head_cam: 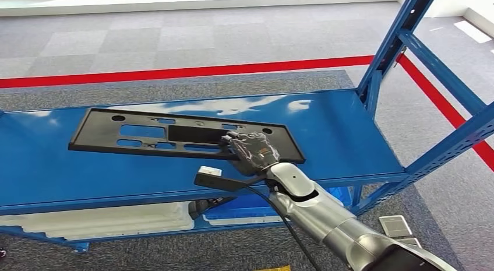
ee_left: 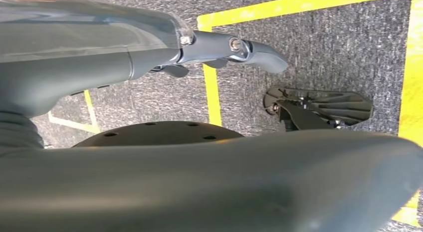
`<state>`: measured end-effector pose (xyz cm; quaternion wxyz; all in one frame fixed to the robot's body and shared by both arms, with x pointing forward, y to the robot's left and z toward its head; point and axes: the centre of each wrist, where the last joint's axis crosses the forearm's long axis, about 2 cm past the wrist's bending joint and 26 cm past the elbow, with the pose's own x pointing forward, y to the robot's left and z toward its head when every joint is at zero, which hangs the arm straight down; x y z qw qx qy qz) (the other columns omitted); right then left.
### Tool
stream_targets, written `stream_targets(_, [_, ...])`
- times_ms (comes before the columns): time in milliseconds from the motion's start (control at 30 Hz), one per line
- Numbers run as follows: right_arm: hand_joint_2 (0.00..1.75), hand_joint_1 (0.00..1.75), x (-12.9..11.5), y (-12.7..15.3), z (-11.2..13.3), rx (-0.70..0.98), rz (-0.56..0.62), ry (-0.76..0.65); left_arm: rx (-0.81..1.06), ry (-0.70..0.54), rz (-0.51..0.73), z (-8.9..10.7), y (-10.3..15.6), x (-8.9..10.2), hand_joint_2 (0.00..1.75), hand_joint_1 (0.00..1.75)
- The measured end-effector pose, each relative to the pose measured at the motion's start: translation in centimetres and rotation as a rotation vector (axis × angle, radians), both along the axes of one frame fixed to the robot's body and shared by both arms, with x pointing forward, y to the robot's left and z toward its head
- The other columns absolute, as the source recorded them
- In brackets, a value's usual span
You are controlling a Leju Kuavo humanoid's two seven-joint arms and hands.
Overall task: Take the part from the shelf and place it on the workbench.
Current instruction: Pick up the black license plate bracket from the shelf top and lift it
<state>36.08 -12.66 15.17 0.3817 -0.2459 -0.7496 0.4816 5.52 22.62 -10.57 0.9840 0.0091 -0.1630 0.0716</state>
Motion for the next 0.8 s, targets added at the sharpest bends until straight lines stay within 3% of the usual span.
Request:
stream_targets(200, [1.75,1.75,-1.4,-2.2,2.6,0.198,0.053,-0.069,-0.001,-0.054,0.023,0.0,0.1,-0.2,0.0,0.0])
stream_targets(333, [1.75,1.75,-3.4,-4.4,3.6,0.371,0.114,-0.069,0.001,-0.115,0.037,-0.1,0.2,-0.3,1.75,0.0])
stream_targets(600, [1.75,1.75,-8.3,-8.5,5.3,0.682,0.36,0.013,0.01,-0.147,0.127,-0.1,0.3,-0.7,1.75,0.0])
stream_targets(800, [1.75,1.75,-11.4,-9.3,6.3,0.801,0.572,0.11,0.017,-0.131,0.179,-0.2,0.3,-0.9,1.75,0.0])
